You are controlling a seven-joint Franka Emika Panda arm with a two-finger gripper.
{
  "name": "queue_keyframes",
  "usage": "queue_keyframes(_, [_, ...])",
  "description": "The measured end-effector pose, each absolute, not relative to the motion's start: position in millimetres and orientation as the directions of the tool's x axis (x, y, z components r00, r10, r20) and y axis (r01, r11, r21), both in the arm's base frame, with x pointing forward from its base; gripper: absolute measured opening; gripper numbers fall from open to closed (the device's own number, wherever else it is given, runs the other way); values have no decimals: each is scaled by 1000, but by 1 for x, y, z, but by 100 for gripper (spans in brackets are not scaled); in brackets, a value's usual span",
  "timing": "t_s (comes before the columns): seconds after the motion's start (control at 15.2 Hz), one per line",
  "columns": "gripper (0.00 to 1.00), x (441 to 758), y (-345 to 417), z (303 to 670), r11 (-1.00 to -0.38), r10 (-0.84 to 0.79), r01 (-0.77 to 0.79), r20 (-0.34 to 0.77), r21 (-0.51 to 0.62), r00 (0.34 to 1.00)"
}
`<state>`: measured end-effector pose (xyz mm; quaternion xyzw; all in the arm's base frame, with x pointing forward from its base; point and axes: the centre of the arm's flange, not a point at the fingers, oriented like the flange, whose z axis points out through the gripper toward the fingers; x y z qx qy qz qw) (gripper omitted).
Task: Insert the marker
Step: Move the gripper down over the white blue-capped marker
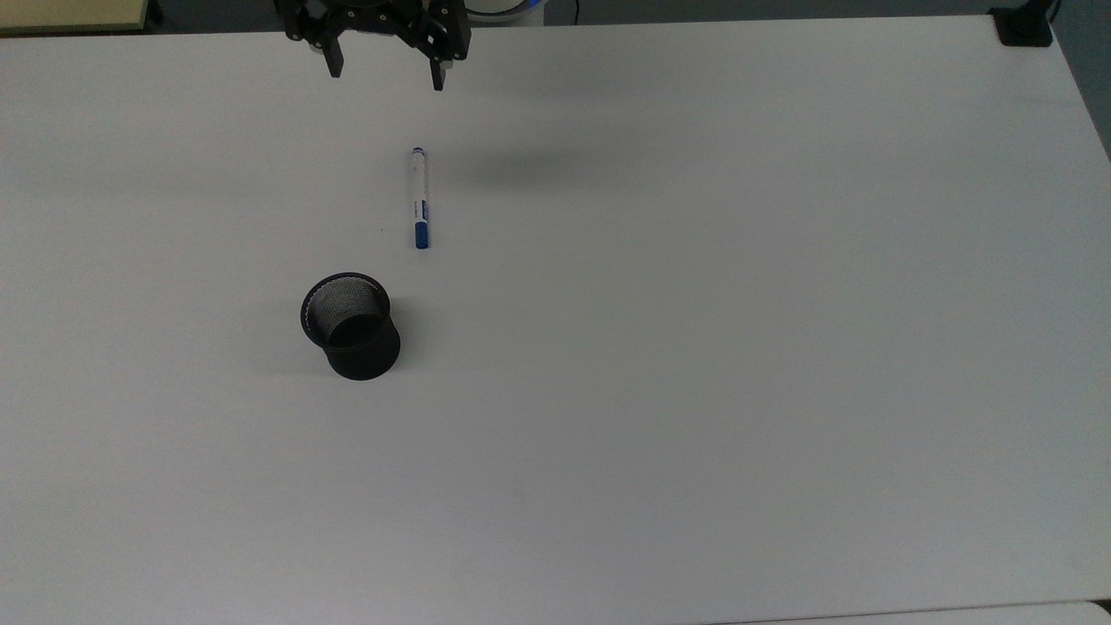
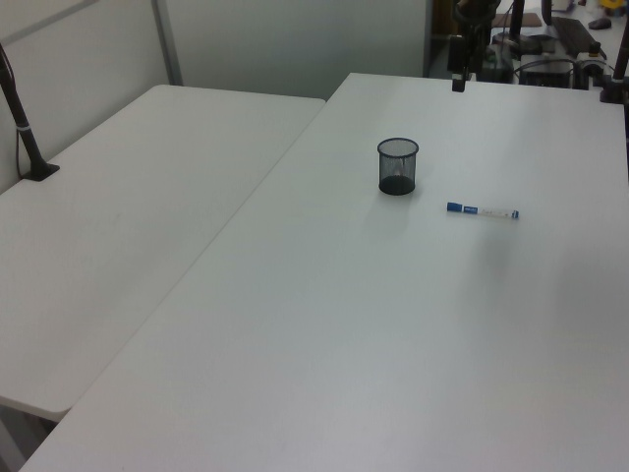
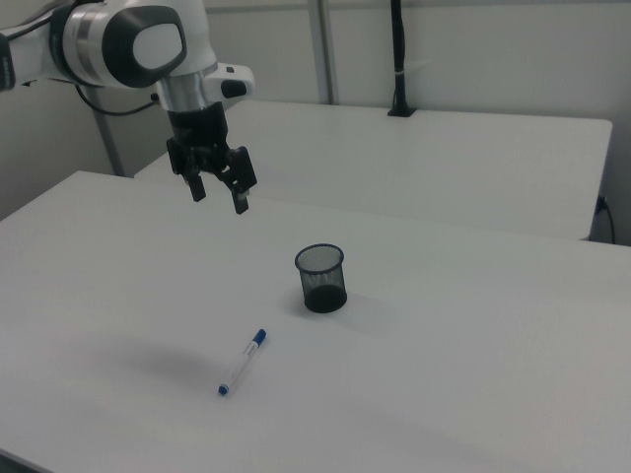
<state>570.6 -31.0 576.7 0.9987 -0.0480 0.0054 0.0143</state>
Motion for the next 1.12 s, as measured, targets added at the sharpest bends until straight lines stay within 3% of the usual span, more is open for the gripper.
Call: queue_keyframes(1.12, [100,573,-23,571,-996,-89,-89,1,4,996])
